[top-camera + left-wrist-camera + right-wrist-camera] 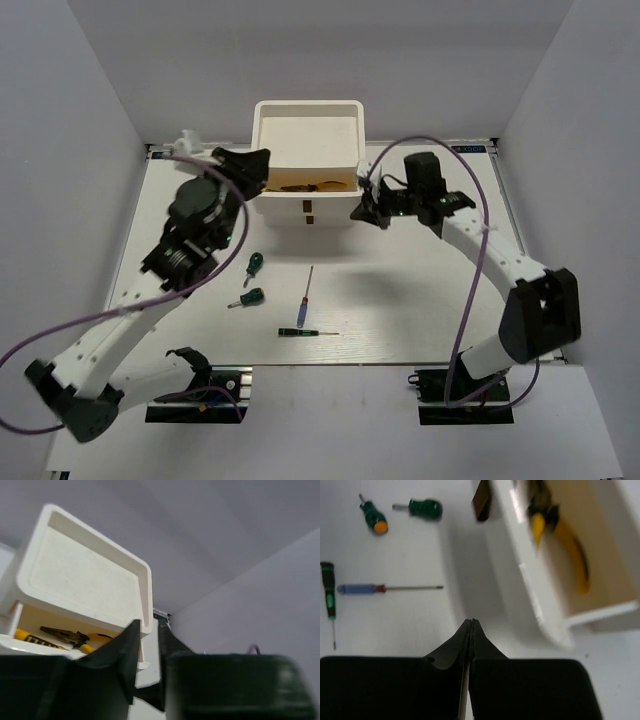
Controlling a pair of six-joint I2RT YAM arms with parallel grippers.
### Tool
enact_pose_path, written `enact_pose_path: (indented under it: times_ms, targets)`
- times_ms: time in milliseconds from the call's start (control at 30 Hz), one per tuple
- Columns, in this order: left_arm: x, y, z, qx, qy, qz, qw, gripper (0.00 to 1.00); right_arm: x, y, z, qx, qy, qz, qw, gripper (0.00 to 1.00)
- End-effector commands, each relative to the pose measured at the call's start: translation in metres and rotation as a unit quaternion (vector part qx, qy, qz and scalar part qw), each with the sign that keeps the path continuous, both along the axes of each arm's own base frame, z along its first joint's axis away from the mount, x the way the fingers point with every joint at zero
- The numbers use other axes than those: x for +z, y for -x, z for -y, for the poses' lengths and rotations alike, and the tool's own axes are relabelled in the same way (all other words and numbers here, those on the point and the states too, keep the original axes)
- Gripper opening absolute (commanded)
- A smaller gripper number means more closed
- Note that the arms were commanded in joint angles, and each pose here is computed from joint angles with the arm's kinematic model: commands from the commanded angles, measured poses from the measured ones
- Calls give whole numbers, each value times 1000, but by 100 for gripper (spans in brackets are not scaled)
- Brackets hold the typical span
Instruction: Sort the tools into containers
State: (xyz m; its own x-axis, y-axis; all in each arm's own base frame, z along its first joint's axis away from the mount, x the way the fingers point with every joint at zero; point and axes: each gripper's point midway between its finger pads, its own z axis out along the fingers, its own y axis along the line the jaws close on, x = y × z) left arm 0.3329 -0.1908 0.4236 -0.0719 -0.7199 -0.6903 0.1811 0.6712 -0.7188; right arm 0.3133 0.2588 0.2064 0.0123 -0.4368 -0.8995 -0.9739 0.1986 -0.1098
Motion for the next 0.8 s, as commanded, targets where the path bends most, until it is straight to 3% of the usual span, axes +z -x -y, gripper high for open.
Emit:
enact_pose_path:
  times_ms: [0,200,300,467,767]
  targets:
    - [-15,36,-38,22,-30,-22,999,35,45,-23,-38,39,-68,36,996,0]
    - [-76,64,-65,39,-40,-92,994,66,48,-56,-77,14,-64,66,996,0]
    - [-86,70,-70,40,-49,-110,992,71,38,-84,-83,-57,-31,92,994,0]
    - [-107,72,-73,46,-64,-132,988,73,40,-100,-92,-101,-30,135,985,0]
    - [-127,73,-68,39,-54,-150,987,74,44,-89,-113,-89,-48,142,985,0]
